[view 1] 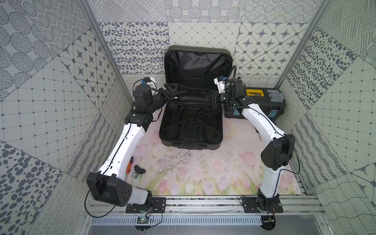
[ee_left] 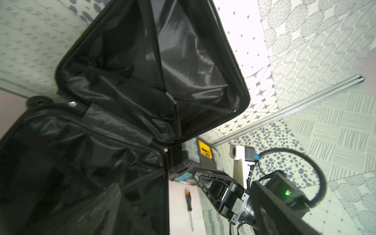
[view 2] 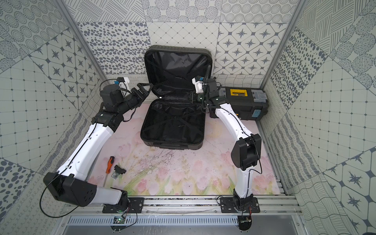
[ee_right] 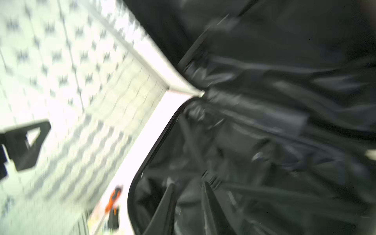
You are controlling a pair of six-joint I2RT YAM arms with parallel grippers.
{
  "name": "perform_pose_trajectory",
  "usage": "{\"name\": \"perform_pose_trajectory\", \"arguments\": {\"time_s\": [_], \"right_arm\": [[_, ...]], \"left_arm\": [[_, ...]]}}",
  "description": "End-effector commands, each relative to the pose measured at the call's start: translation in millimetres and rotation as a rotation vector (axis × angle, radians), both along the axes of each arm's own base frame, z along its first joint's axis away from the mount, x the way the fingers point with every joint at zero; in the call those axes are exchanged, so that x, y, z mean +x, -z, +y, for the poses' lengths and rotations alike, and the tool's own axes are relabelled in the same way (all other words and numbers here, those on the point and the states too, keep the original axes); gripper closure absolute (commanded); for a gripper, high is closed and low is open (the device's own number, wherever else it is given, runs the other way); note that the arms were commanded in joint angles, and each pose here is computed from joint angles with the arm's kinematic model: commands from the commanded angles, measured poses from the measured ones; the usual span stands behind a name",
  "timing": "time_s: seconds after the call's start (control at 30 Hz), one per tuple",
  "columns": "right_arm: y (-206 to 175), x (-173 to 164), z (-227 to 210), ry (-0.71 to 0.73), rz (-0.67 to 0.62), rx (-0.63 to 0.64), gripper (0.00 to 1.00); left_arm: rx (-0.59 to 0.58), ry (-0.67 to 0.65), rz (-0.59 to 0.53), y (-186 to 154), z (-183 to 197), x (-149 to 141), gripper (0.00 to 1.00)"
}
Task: Open the suitcase zippers
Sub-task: Adjust the suitcase at the center of the board.
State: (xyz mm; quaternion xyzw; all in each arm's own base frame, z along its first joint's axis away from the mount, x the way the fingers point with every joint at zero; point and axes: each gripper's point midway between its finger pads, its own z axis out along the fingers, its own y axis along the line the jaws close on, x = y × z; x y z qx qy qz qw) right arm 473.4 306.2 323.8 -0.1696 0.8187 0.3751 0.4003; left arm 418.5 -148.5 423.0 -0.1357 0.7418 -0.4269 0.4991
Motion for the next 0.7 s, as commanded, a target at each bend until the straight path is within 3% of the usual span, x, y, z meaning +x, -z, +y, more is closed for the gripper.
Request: {"name": "perform_pose_trajectory", "arguments": {"time_s": [0.0, 0.13, 0.33, 0.67], "right_arm": [[60, -51, 43, -0.132, 0.046, -0.185, 0.72], [115, -97, 94, -0.258, 0.124, -0.263, 0.71], [168, -143, 139, -0.441, 0.272, -0.309, 0.75], [210, -198, 138, -0.626, 0.431, -0.334, 0.73]], "left_arm": [[0.219, -0.118, 0.085, 34, 37, -52, 0.01], [0.261, -0.110, 0.095, 38, 47, -91, 0.01], [0.306, -0.039, 0.152, 70, 41, -131, 0.01], [0.335, -0.038, 0.177, 96, 45, -142, 0.01]]}}
